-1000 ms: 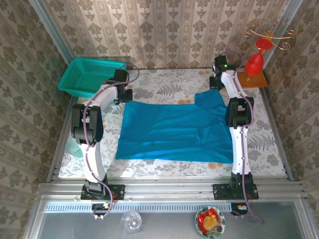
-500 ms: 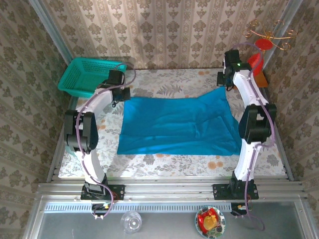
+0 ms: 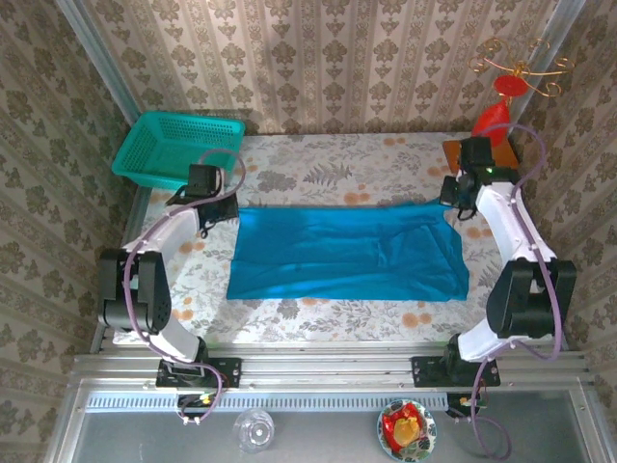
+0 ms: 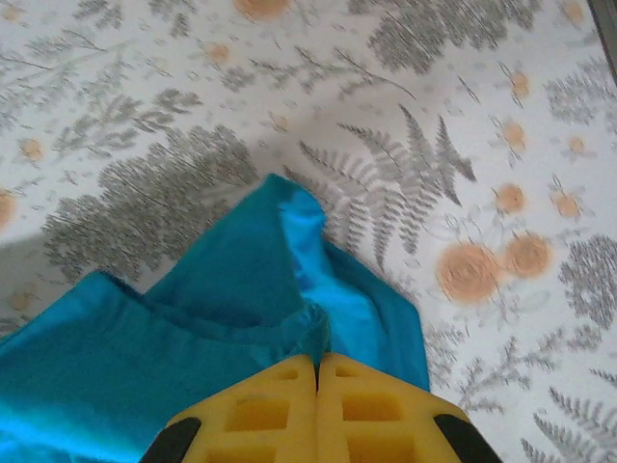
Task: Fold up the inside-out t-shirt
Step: Fold the T-shirt at the center of the table.
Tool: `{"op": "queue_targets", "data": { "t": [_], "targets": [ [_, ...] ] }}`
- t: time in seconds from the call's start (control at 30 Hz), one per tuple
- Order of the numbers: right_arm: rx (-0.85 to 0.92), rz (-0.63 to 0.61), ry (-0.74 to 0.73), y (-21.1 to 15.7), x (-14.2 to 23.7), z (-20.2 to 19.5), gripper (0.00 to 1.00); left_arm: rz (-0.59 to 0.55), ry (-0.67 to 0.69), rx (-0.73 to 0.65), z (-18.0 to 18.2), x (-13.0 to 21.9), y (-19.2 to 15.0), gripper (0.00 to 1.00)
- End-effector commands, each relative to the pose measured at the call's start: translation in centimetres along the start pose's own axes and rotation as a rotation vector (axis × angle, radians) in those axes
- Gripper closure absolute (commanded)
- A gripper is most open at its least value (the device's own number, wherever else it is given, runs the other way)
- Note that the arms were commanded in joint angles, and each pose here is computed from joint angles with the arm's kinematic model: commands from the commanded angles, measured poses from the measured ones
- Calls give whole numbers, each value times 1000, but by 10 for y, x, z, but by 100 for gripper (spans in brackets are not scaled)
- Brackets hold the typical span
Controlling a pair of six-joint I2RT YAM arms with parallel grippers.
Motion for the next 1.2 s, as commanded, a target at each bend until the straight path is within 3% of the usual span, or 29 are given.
{"op": "queue_targets", "data": {
  "t": [0.0,0.53,0.63,0.67,0.73,0.8,1.0,1.17],
  "targets": [
    [-66,-16,17,-12,5,-8,100,-68,-37,33,-3,13,4,100],
    [-204,71,-16,-92,-22,-36,100,57,-40,131,1,9,-81,100],
    [-229,86,-39,-106,-24,-43,99,78,-40,154,0,9,-95,94],
    [-236,88,-40,-109,-23,-43,94,78,-38,158,0,10,-97,90],
    [-250,75,-40,-111,-18,-45,70,70,-26,167,2,16,-97,79],
    [-258,54,-35,-109,-11,-46,60,46,-18,163,2,26,-90,72],
    [-196,37,119,-91,4,-9,58,2,-57,96,-12,48,-57,71],
    [-53,133,309,-88,-2,59,58,115,-187,17,-52,33,-50,81]
  ]
}}
Point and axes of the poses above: each hand's point on the last joint's axis, 136 mm out from that joint toward the fingers, its own x axis back along the fingers, its own z axis along the line the jaws close on, y = z × x, the point moved 1 cm from there along x, back along the fingers, and after that the axes turned 4 degrees about -x, right-handed, at the moved point
